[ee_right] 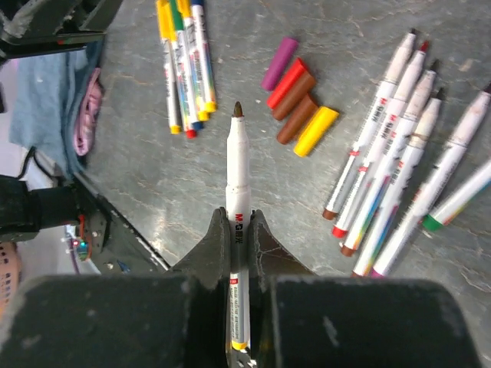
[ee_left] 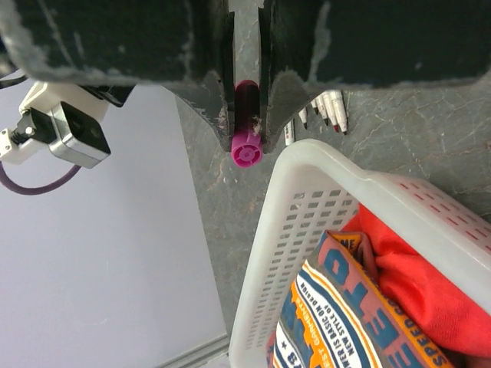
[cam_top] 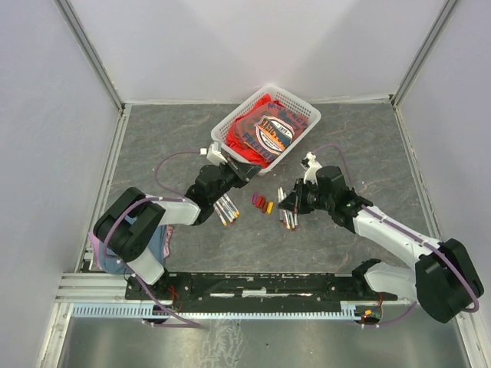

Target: Open the pen caps

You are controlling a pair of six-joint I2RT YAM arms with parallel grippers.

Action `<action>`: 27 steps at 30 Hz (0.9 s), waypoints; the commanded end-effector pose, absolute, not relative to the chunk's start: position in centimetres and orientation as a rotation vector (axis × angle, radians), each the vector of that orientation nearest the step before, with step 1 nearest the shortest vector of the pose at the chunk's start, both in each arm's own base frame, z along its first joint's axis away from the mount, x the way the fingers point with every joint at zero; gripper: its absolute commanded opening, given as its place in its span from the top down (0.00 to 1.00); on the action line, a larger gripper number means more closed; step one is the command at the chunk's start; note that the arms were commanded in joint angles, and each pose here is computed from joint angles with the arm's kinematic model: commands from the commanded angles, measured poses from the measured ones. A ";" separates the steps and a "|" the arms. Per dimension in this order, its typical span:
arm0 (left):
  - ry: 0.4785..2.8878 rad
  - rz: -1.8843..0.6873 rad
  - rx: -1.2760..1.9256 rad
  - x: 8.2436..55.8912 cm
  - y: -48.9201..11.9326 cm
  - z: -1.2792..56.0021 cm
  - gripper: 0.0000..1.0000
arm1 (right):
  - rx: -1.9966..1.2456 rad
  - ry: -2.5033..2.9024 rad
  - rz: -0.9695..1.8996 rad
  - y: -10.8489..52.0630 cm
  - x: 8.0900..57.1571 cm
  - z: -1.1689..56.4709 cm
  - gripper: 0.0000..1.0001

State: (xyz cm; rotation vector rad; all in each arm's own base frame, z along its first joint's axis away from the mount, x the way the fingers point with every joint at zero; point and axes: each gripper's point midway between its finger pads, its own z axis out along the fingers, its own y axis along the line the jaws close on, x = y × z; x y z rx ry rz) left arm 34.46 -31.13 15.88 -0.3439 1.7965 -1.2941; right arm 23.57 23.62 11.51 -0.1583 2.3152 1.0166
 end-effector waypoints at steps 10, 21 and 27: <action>2.143 -0.800 -0.086 33.0 -31.3 10.8 0.97 | -0.045 2.445 0.551 19.2 26.8 9.9 0.95; 2.245 -0.616 -0.049 32.3 -29.7 6.6 0.93 | -0.050 2.498 0.422 19.3 28.0 7.9 0.86; 2.265 -0.586 -0.042 32.2 -29.4 5.7 0.84 | -0.044 2.521 0.377 19.4 28.3 6.9 0.82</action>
